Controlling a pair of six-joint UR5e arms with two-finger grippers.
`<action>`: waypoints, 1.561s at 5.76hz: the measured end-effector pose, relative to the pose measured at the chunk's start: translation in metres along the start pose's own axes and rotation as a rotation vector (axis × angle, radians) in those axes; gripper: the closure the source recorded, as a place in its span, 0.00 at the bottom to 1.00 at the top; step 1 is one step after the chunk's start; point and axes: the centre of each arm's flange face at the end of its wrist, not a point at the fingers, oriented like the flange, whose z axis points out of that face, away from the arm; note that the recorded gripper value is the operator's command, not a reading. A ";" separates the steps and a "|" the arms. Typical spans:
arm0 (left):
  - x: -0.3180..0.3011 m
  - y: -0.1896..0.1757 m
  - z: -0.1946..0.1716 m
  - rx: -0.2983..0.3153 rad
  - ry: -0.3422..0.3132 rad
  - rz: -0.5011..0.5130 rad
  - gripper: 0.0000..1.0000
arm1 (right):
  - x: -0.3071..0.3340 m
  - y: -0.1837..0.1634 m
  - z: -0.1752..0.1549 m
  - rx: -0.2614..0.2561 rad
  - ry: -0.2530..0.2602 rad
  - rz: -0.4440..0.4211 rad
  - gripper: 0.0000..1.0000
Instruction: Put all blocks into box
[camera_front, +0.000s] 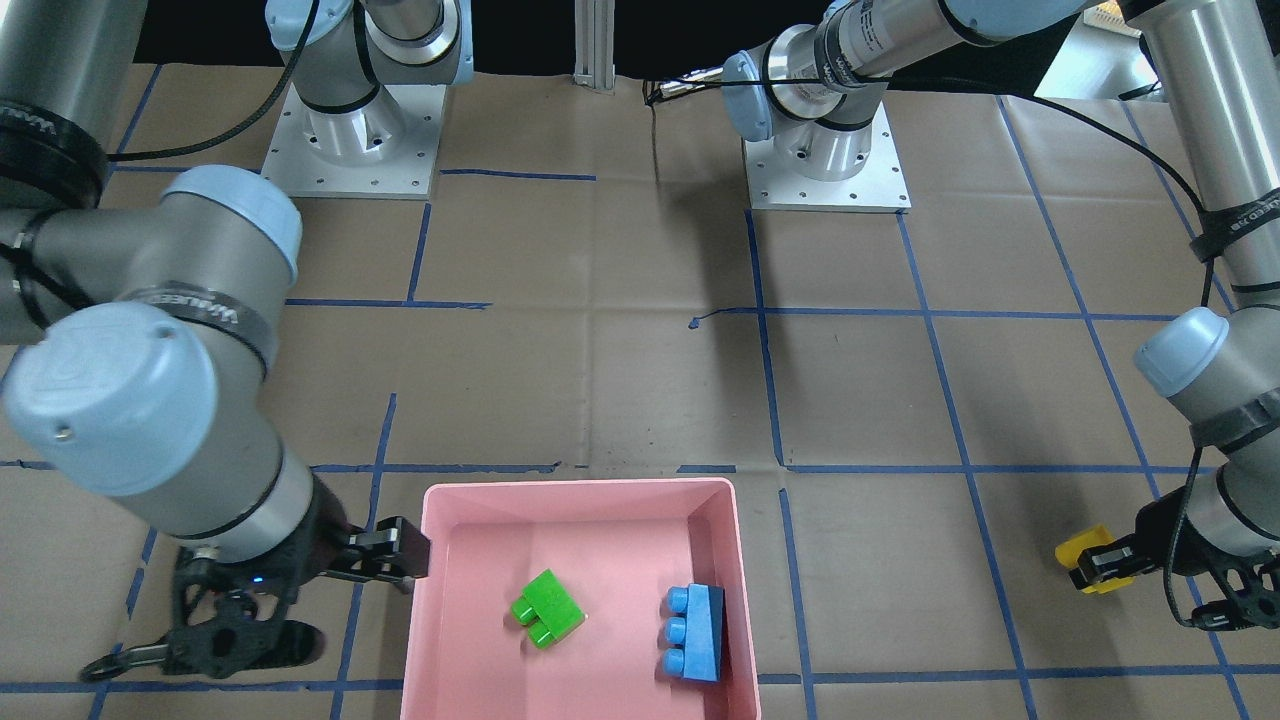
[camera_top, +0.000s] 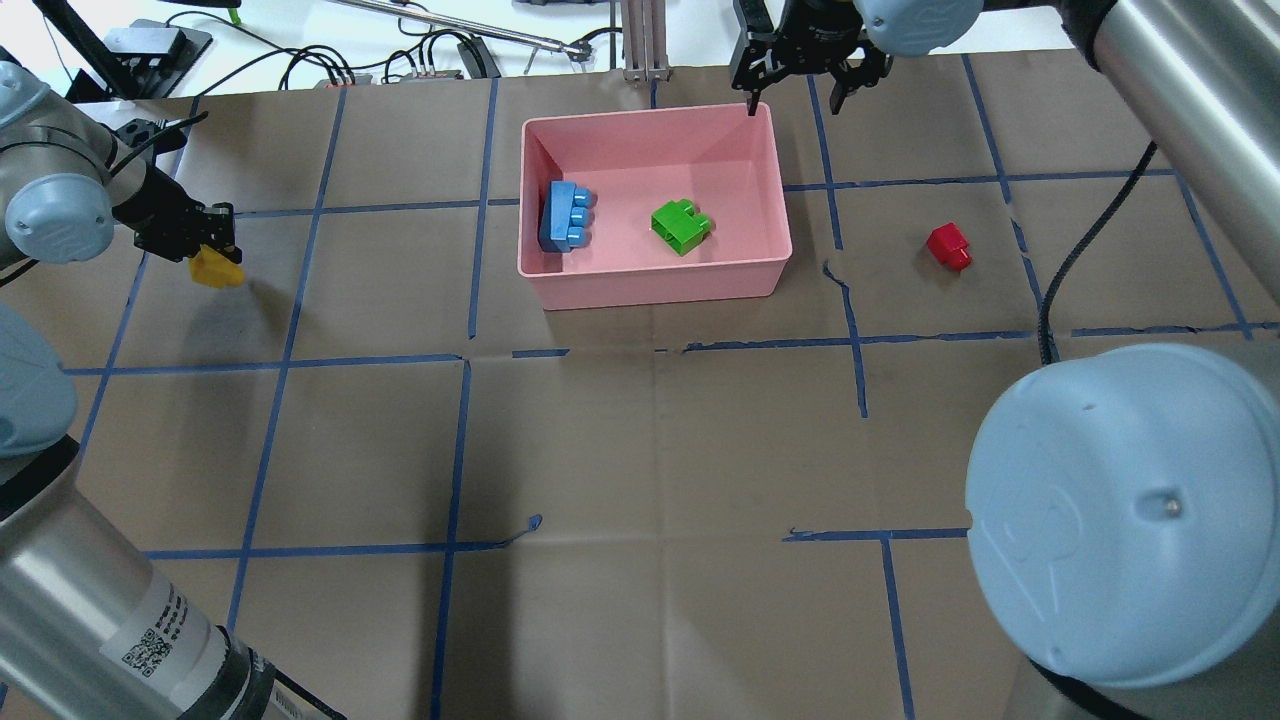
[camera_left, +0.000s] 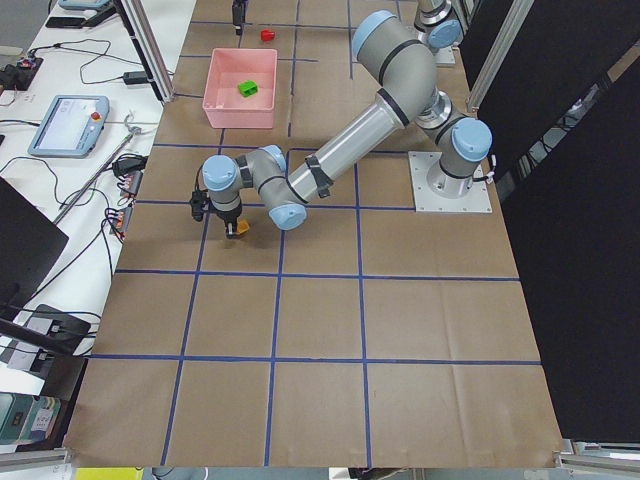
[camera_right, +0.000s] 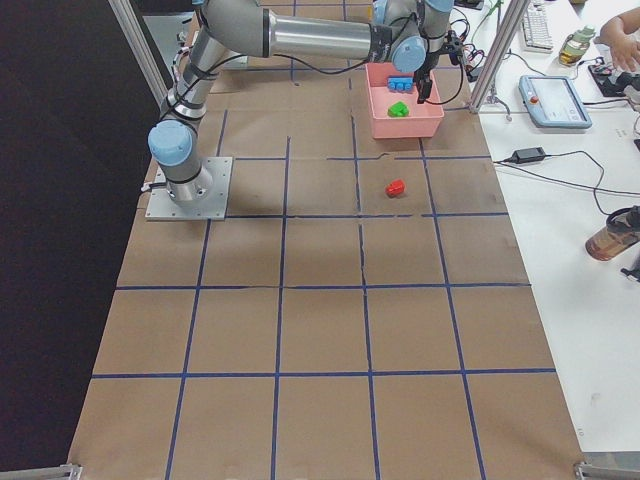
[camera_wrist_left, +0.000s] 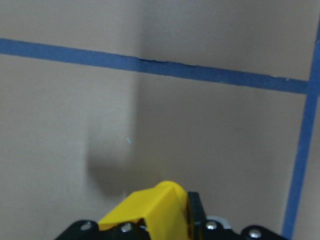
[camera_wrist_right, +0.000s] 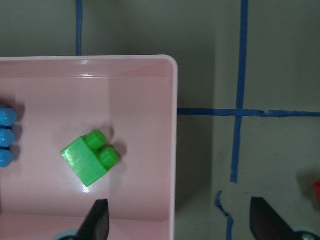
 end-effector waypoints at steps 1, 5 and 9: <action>0.022 0.000 -0.015 0.008 0.003 -0.005 1.00 | 0.051 0.000 0.004 -0.031 0.004 -0.088 0.00; 0.277 0.018 -0.070 0.092 0.077 0.071 1.00 | 0.165 0.043 0.108 -0.135 -0.026 -0.294 0.00; 0.435 0.059 -0.035 0.101 0.111 0.227 0.01 | 0.174 0.069 0.172 -0.165 0.033 -0.312 0.32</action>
